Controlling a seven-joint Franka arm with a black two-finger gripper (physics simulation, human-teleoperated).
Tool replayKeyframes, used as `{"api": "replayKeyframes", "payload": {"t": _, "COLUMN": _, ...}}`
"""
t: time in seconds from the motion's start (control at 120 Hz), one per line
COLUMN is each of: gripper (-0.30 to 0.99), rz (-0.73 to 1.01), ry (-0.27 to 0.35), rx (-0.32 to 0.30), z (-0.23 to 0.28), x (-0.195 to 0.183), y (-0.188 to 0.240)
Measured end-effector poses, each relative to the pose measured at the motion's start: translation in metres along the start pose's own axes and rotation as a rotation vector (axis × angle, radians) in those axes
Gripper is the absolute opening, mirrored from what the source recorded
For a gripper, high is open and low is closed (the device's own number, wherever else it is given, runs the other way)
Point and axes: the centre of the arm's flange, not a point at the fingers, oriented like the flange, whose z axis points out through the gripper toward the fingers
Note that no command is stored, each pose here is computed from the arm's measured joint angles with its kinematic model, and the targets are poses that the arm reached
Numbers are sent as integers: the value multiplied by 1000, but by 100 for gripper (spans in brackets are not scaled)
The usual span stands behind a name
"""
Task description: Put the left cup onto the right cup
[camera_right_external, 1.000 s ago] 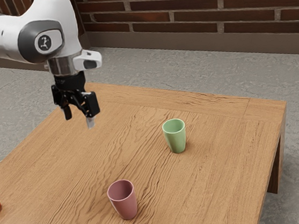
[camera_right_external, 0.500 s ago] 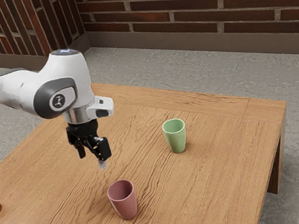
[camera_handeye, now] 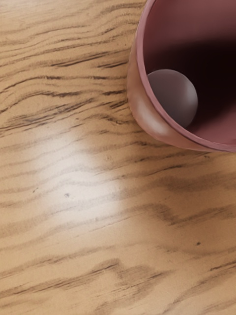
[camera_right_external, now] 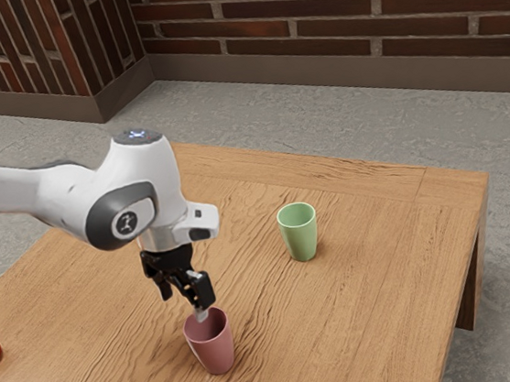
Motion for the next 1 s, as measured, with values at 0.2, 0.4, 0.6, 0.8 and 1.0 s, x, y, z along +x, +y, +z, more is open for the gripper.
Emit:
{"api": "replayKeyframes", "payload": {"t": 0.2, "gripper": 69, "rz": -16, "ry": -11, "rx": -3, "z": 19, "x": 5, "y": 0}}
{"api": "replayKeyframes", "payload": {"t": 0.4, "gripper": 69, "rz": -32, "ry": -35, "rx": -2, "z": 46, "x": 11, "y": 0}}
{"api": "replayKeyframes", "payload": {"t": 0.6, "gripper": 35, "rz": -49, "ry": -17, "rx": -8, "z": 50, "x": 17, "y": 0}}
{"api": "replayKeyframes", "payload": {"t": 0.8, "gripper": 4, "rz": -58, "ry": -1, "rx": -8, "z": 48, "x": 20, "y": 1}}
{"api": "replayKeyframes", "payload": {"t": 1.0, "gripper": -5, "rz": -60, "ry": 20, "rx": -4, "z": 39, "x": 26, "y": 2}}
